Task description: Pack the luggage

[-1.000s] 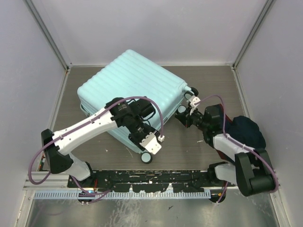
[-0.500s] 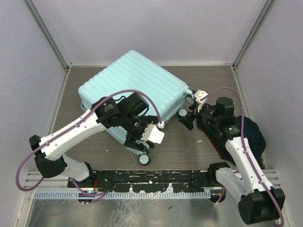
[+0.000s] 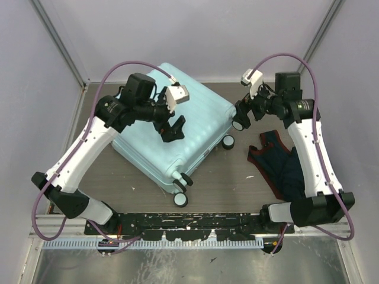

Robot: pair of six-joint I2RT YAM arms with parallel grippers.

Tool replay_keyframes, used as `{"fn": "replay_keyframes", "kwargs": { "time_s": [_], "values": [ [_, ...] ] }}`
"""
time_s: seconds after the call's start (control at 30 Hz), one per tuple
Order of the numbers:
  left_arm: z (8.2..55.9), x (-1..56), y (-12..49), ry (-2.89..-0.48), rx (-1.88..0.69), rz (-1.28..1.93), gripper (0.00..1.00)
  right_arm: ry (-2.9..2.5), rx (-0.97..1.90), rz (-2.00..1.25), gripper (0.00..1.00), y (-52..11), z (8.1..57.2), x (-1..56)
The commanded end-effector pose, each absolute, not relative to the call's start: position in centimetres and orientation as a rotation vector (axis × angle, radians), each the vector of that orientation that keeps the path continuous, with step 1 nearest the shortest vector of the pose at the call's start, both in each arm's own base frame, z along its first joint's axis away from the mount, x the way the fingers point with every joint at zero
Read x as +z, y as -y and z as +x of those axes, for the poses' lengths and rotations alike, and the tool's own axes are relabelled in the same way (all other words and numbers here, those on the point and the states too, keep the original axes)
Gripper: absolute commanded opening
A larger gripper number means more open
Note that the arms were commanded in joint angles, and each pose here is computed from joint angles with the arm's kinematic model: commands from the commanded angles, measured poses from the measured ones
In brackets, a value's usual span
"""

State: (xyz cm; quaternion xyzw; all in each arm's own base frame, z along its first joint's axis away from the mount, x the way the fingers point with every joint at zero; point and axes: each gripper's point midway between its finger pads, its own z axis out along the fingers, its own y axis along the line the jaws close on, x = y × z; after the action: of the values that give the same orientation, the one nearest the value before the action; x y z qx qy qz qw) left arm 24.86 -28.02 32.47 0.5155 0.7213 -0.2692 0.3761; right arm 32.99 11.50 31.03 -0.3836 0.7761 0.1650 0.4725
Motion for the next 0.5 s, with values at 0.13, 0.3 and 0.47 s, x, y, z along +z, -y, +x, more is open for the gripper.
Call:
{"fn": "replay_keyframes", "kwargs": {
  "time_s": [0.13, 0.3, 0.47],
  "values": [
    [28.9, 34.5, 24.9, -1.876, -0.653, 1.001, 0.98, -2.086, 0.22, -1.034, 1.0, -7.5, 35.0, 27.6],
    [31.5, 35.2, 21.6, -1.884, -0.551, 0.872, 0.98, -2.13, 0.281, -1.062, 1.0, -8.0, 36.4, 25.5],
    [32.6, 35.4, 20.1, -1.906, -0.578, 0.753, 0.98, -2.176, 0.343, -1.088, 1.0, -9.0, 36.7, 22.7]
  ]
}}
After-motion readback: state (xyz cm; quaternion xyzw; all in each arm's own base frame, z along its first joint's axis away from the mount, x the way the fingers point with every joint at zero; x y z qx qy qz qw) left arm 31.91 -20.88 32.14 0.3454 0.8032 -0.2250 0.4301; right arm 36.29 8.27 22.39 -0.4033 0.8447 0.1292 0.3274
